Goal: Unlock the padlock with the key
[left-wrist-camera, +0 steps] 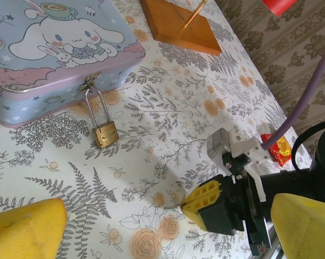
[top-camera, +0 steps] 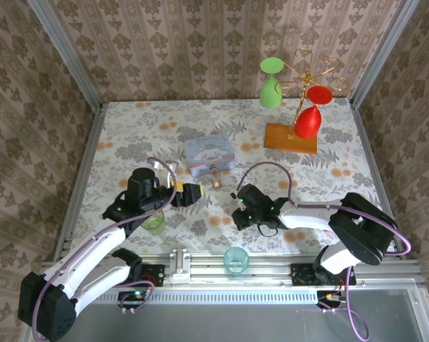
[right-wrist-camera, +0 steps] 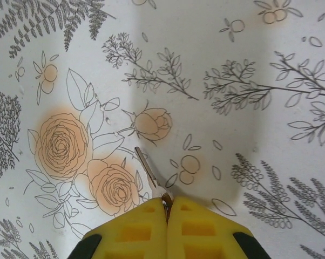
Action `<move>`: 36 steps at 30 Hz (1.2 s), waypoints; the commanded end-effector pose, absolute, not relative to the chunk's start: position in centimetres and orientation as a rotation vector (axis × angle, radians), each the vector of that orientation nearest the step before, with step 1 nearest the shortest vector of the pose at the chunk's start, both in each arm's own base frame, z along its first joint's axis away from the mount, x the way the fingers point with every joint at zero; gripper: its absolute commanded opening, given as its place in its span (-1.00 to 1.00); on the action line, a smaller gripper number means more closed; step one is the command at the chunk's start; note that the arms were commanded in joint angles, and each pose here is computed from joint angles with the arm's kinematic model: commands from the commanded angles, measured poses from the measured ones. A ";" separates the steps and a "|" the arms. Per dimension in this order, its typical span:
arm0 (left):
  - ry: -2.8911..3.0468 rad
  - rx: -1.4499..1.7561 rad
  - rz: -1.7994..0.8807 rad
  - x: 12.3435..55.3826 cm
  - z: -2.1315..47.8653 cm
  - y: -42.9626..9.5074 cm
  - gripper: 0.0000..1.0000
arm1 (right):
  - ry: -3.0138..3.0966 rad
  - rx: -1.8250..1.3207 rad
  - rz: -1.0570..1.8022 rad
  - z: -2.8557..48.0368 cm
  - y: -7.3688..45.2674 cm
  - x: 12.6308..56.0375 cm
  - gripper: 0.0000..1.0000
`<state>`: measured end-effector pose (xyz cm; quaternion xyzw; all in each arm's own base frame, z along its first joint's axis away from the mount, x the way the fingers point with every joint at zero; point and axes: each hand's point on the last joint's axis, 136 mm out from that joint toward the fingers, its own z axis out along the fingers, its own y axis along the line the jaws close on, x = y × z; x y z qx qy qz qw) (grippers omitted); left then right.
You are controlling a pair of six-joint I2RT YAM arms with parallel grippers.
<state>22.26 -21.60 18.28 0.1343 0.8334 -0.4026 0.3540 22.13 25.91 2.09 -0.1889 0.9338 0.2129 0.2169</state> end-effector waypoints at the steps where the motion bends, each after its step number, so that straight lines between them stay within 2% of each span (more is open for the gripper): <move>1: 2.116 0.378 -1.082 22.1 18.7 -22.3 0.93 | 2.517 -0.484 0.722 3.9 26.6 22.7 -1.00; 4: 2.053 0.373 -1.144 22.1 19.7 -22.8 0.92 | 2.465 -0.452 0.798 5.3 26.8 23.4 -1.00; 9: 1.825 0.199 -1.420 22.2 24.0 -23.5 0.81 | 2.326 -0.385 0.944 9.6 27.4 24.6 -1.00; 12: 1.704 0.166 -1.510 22.2 26.0 -23.6 0.81 | 2.214 -0.345 1.050 12.9 28.2 25.4 -1.00; 17: 1.721 0.163 -1.580 22.4 26.6 -24.5 0.85 | 2.070 -0.282 1.196 17.2 29.5 26.2 -1.00; 21: 1.752 0.155 -1.711 22.5 27.1 -25.9 0.65 | 1.951 -0.220 1.295 19.8 29.7 26.2 -1.00; 28: 1.837 0.210 -1.675 22.0 25.4 -27.8 0.45 | 1.902 -0.184 1.328 20.5 30.0 26.2 -1.00; 31: 1.883 0.283 -1.616 21.5 24.9 -28.9 0.44 | 1.891 -0.191 1.346 20.7 30.3 26.1 -1.00; 36: 1.904 0.316 -1.562 21.4 24.8 -29.2 0.15 | 1.890 -0.191 1.352 20.7 30.4 26.0 -1.00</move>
